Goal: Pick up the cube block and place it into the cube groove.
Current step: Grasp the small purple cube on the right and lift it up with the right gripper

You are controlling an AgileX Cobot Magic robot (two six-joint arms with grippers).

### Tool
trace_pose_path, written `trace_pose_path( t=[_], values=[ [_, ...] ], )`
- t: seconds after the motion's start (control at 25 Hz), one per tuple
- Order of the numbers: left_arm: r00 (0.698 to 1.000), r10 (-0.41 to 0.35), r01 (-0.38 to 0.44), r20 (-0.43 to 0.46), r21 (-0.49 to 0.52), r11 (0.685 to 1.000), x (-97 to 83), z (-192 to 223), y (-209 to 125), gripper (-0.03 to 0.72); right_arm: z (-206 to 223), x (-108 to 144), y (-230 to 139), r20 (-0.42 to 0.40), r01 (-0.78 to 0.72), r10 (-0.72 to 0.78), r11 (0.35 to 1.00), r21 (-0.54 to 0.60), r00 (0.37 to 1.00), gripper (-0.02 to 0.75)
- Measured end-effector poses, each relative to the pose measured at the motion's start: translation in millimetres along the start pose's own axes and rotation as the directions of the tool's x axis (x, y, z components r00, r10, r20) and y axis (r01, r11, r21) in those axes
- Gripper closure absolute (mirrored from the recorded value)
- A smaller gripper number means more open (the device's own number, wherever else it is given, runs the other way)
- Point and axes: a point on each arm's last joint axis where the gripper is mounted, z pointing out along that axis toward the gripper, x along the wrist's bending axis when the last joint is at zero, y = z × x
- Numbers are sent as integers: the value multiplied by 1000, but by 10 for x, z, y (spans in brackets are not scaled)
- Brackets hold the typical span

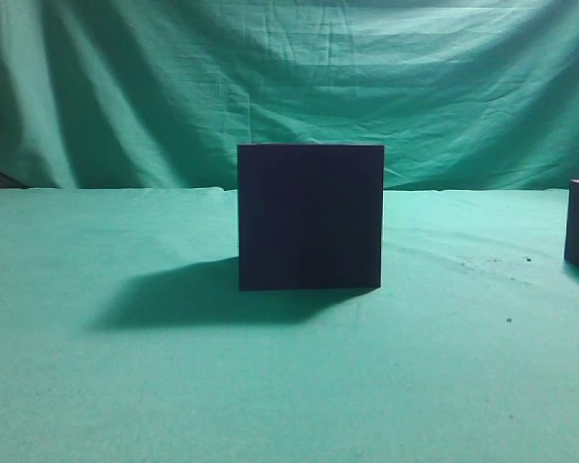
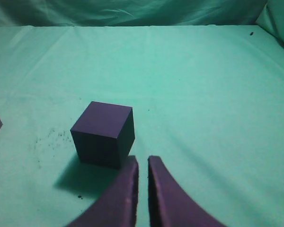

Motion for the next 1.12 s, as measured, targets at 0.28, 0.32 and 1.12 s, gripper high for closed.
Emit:
trace_pose_path(
  t=[0.28, 0.32, 1.12],
  values=[
    [1000, 0, 0, 0, 0, 1000, 0, 0, 0, 688, 0, 0, 0, 0, 0, 0, 1000, 0, 1000, 685],
    [1000, 0, 0, 0, 0, 1000, 0, 0, 0, 688, 0, 0, 0, 0, 0, 0, 1000, 0, 1000, 685],
    [1000, 0, 0, 0, 0, 1000, 0, 0, 0, 688, -25, 30, 213, -69, -155, 143, 961, -228, 987, 685]
  ],
)
